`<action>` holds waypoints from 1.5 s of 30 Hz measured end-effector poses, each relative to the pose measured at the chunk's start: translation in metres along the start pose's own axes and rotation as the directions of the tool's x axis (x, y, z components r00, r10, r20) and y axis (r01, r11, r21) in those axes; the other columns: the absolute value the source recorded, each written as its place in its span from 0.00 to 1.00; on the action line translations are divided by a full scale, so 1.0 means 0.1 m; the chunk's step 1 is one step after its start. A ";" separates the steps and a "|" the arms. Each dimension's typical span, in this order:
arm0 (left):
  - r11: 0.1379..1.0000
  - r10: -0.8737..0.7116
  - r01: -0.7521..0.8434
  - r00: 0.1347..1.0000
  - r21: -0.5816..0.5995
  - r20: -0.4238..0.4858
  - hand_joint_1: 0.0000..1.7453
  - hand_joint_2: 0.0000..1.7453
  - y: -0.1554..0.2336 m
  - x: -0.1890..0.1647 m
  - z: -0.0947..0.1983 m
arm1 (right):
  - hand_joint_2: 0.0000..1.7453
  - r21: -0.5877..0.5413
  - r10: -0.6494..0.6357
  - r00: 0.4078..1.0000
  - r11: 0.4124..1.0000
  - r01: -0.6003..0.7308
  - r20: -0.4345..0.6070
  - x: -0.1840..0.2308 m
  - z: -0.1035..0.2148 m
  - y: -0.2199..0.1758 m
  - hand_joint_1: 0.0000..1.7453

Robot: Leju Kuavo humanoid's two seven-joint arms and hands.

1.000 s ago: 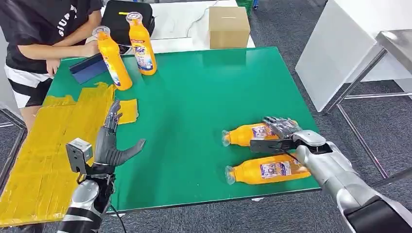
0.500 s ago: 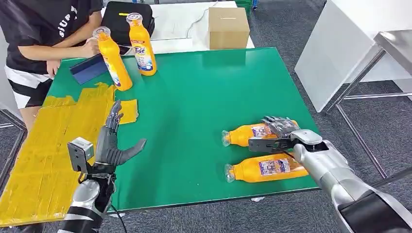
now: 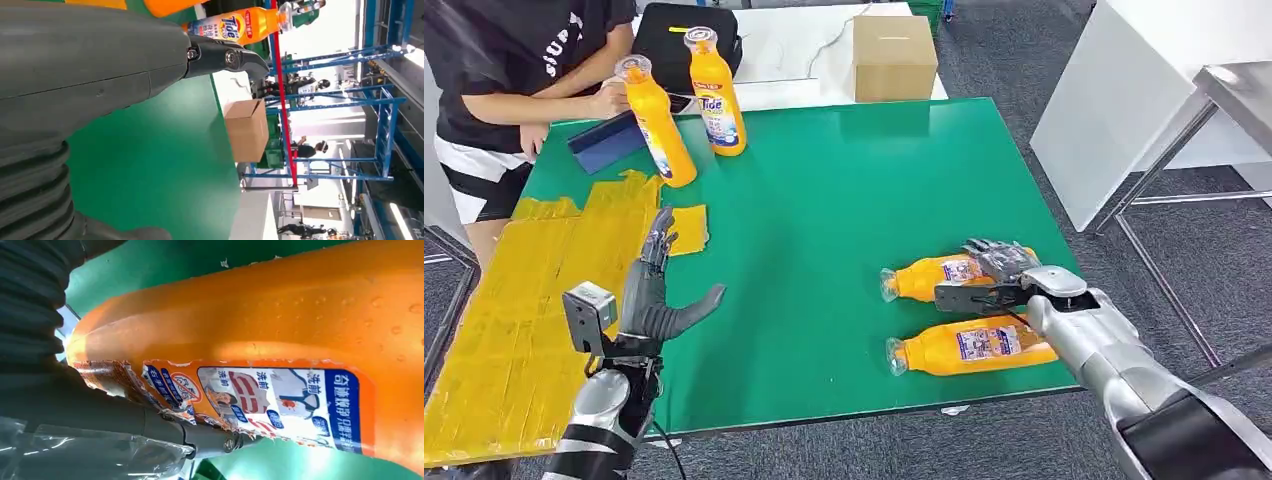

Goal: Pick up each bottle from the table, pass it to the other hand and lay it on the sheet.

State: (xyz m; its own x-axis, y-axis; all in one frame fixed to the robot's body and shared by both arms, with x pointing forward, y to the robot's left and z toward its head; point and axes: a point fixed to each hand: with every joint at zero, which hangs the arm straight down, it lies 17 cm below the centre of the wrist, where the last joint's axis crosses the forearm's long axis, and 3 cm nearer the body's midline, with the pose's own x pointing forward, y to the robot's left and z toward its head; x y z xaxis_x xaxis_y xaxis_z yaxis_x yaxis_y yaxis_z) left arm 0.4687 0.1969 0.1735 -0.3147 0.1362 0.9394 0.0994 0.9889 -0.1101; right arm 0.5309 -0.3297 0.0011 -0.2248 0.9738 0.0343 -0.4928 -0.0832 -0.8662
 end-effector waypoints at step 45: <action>0.999 -0.027 0.026 0.998 -0.019 -0.060 0.00 1.00 -0.15 -0.18 0.10 | 1.00 -0.733 -0.489 0.788 0.364 0.575 0.374 0.67 0.77 -1.18 1.00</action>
State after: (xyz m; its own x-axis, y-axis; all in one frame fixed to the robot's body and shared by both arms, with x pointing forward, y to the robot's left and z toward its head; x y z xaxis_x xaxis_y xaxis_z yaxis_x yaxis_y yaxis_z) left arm 0.4633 0.1805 0.1549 -0.2597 0.1056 0.9599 0.1089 0.9909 -0.0795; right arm 0.5092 -0.2712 0.1441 -0.2507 0.7285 0.6375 0.3072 0.6843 -0.6613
